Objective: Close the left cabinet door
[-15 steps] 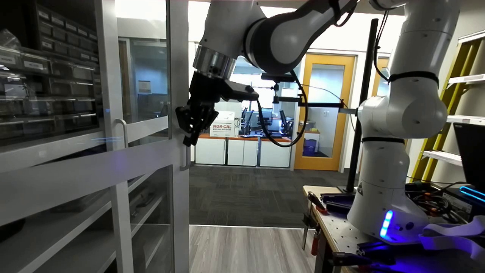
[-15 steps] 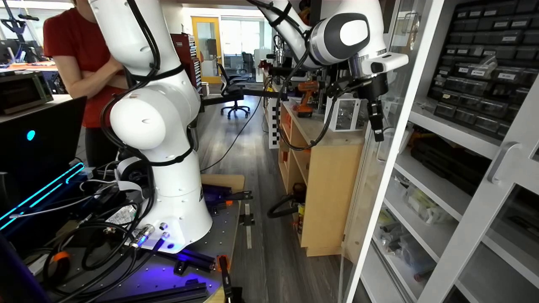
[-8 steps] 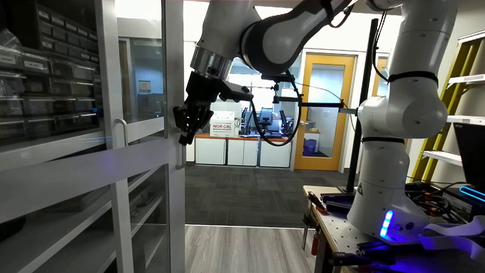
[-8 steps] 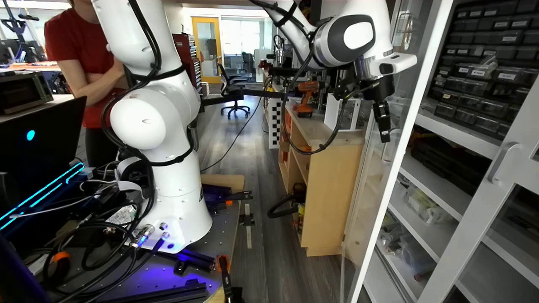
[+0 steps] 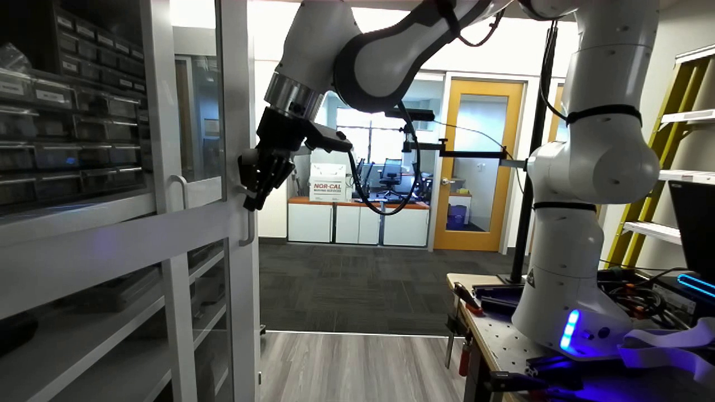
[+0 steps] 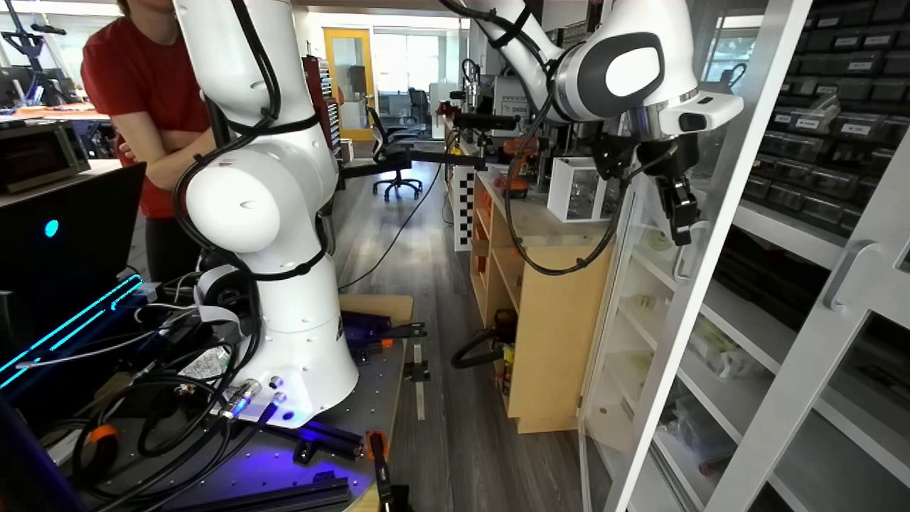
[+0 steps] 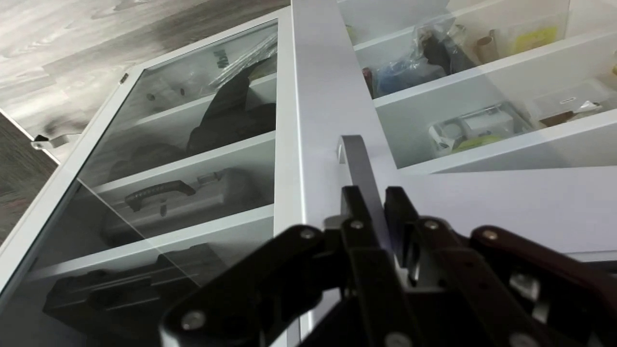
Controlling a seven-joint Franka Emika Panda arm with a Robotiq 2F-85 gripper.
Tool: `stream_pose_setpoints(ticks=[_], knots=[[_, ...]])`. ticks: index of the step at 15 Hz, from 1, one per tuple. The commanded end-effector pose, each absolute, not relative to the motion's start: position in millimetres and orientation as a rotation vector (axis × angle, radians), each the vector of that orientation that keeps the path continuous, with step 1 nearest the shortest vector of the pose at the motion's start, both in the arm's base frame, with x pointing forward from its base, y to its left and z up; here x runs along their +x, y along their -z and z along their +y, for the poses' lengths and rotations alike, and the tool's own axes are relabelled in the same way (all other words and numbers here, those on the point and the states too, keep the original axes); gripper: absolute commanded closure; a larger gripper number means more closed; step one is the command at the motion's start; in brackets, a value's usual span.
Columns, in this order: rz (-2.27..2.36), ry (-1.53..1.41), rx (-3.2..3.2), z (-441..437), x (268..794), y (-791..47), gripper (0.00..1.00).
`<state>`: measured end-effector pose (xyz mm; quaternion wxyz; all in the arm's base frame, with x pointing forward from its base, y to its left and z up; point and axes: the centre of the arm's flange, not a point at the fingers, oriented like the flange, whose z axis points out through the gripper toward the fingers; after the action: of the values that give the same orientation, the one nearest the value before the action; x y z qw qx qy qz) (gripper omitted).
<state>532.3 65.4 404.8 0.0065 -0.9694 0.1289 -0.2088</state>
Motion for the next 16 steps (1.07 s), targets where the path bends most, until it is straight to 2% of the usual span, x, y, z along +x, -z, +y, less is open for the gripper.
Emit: stream_pose_setpoints(ticks=[1, 16], knots=[[0.382, 0.756, -2.995, 38, 568, -418, 0.96], [-0.164, 0.964, -2.97, 19, 643, -409, 0.96]])
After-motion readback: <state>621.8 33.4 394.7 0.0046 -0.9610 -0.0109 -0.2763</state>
